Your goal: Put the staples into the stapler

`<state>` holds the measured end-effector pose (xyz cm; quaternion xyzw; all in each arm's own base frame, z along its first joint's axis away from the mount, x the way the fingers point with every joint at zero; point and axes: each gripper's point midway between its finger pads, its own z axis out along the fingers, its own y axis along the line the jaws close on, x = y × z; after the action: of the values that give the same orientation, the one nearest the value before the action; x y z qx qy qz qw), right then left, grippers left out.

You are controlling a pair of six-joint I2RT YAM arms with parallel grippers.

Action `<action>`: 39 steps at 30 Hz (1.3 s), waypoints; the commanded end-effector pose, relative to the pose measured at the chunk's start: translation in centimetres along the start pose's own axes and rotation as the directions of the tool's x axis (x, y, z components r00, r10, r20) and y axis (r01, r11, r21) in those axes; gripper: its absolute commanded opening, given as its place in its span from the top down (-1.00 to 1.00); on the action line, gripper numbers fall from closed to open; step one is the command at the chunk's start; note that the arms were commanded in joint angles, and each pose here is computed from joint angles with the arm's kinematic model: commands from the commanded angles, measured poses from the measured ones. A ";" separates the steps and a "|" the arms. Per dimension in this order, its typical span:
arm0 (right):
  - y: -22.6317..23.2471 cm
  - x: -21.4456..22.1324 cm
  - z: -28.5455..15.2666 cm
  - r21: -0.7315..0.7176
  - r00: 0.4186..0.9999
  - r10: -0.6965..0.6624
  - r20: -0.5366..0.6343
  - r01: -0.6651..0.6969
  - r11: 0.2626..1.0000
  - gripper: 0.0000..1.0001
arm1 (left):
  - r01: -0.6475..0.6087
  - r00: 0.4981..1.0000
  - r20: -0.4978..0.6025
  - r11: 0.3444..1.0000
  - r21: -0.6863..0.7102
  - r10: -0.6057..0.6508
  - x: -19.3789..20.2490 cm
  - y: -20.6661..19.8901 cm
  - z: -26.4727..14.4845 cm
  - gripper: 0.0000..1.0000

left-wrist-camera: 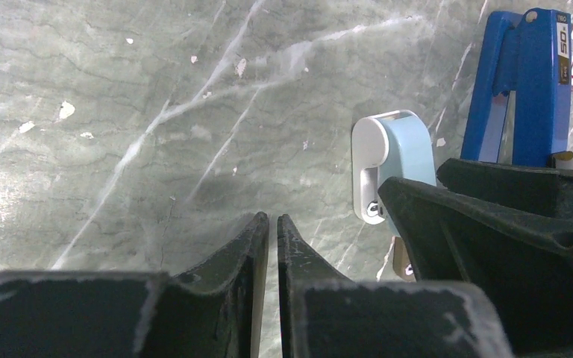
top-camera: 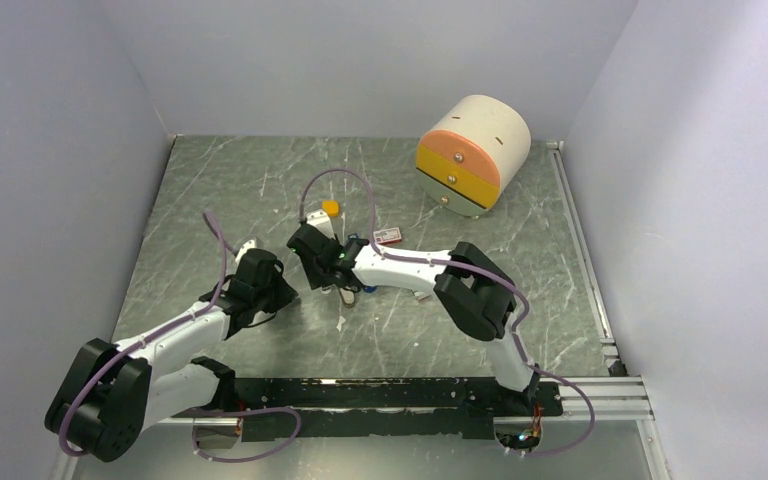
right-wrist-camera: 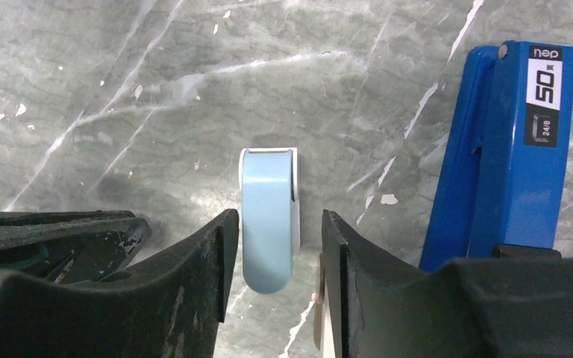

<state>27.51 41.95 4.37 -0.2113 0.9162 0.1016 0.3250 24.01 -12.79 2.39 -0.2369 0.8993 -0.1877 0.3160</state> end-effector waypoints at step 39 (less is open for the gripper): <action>-27.1 -7.5 -39.1 0.338 0.660 0.088 0.746 -0.489 0.804 -1.00 | -0.466 0.697 0.576 0.880 -0.086 0.426 -21.1 -10.1 -29.1 -0.88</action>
<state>23.83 9.85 37.41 0.0617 0.7464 0.0195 0.6624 23.54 -5.71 38.97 -0.0514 0.7736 -0.0948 0.6244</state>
